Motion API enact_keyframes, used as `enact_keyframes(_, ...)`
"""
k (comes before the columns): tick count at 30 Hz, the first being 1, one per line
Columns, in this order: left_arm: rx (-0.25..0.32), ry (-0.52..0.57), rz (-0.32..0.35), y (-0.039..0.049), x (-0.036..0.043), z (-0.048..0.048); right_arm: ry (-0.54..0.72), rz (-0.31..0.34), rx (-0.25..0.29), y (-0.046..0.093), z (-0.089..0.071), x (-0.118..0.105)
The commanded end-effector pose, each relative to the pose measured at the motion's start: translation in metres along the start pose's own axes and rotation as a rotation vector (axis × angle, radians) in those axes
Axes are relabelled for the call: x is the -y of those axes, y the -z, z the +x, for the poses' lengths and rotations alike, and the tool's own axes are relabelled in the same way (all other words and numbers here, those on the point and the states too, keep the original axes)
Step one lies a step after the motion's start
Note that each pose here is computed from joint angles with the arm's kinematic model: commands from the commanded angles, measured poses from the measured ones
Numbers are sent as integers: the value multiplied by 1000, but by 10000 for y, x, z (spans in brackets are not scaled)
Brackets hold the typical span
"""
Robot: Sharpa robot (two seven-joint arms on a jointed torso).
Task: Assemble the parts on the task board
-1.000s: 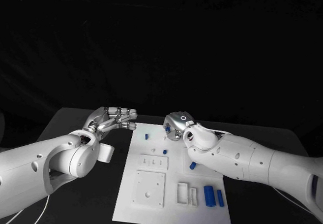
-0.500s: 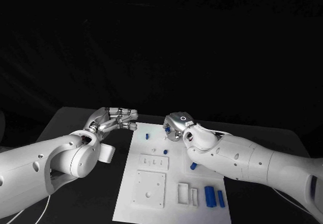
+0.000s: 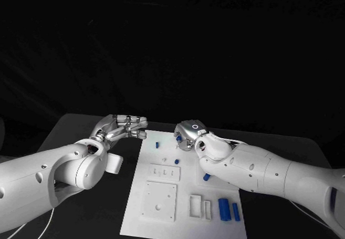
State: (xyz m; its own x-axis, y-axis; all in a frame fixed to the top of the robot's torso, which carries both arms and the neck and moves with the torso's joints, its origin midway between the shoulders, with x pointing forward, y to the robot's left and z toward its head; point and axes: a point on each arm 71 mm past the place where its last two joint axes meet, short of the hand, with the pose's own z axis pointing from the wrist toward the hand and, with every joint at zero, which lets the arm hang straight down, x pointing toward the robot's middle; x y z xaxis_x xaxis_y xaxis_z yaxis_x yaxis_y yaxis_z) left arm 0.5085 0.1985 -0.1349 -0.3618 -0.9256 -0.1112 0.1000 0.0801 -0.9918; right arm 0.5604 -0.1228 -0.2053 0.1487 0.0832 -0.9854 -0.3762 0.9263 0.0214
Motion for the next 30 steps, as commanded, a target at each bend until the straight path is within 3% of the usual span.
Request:
enact_keyframes(1,-10,-4,9,-7,17,18,-2,4,-1,2,0,18)
enact_keyframes(13,-9,-9,6,0,14,5,-41,-5,58,71,-90,51)
enact_keyframes(17,-5,-11,6,7,13,-13,-66,2,70,128,-185,122)
enact_keyframes(25,7,-14,5,22,8,-66,-142,49,71,284,-428,448)
enact_keyframes(30,15,-16,4,25,1,-106,-205,88,28,411,-485,725)
